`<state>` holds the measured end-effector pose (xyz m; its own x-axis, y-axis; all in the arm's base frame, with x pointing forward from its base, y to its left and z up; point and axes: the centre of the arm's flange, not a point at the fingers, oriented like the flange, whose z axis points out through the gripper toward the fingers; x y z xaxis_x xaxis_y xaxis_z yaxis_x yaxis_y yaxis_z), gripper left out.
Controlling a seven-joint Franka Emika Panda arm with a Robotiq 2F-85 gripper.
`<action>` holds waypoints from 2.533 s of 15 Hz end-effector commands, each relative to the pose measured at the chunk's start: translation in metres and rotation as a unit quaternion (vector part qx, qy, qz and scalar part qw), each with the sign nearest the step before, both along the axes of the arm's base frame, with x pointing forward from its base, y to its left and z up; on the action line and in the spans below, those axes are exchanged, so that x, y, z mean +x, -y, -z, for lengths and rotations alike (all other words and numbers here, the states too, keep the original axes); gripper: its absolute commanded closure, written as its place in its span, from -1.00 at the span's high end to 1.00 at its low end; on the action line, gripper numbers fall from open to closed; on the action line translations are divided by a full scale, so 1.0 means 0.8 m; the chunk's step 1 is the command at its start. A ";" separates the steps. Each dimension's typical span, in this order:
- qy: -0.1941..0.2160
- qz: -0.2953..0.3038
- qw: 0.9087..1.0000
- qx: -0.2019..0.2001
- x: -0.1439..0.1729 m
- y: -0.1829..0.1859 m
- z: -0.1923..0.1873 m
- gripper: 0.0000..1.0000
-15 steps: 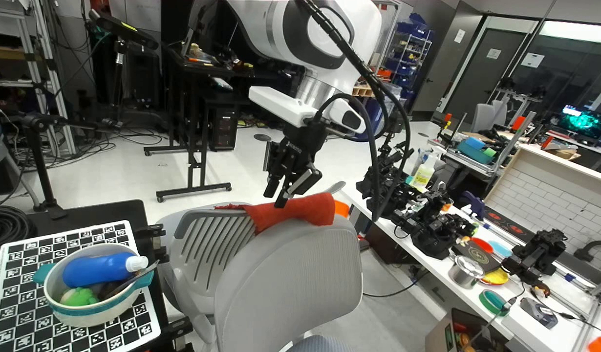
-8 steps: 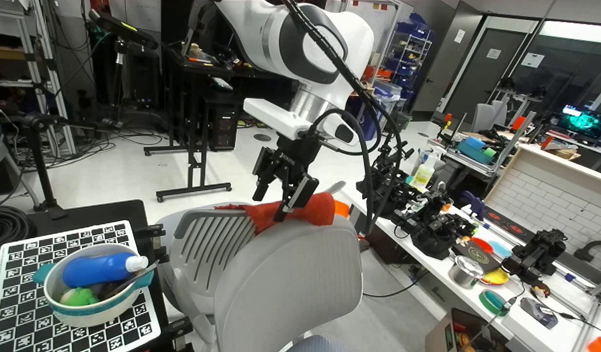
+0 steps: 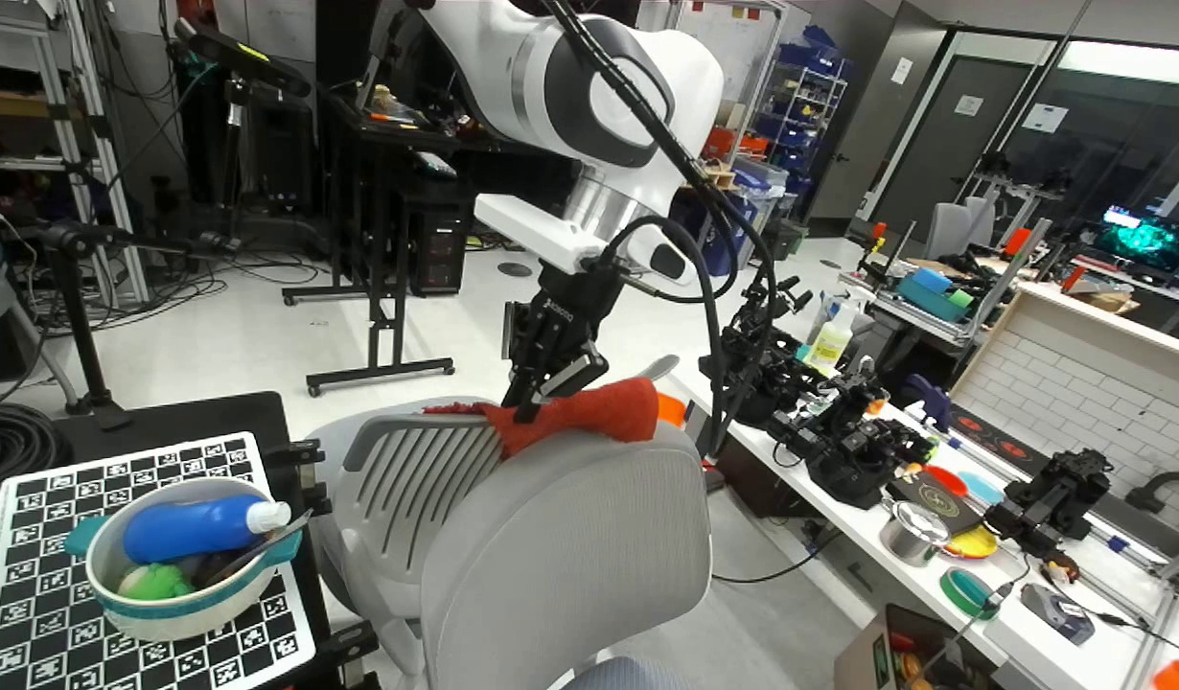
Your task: Shift the orange towel to the chair on the right, then back to the one on the left
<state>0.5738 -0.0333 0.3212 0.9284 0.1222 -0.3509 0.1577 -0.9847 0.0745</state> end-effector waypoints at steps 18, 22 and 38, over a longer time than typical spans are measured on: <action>0.069 0.055 0.996 0.003 0.056 0.160 -0.112 -0.95; 0.062 0.064 0.996 0.001 0.061 0.178 -0.093 -0.95; 0.095 0.161 0.982 0.023 0.105 0.334 -0.162 -0.95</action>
<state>0.6362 -0.2813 0.4419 0.9719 -0.1694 -0.1633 -0.1625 -0.9852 0.0549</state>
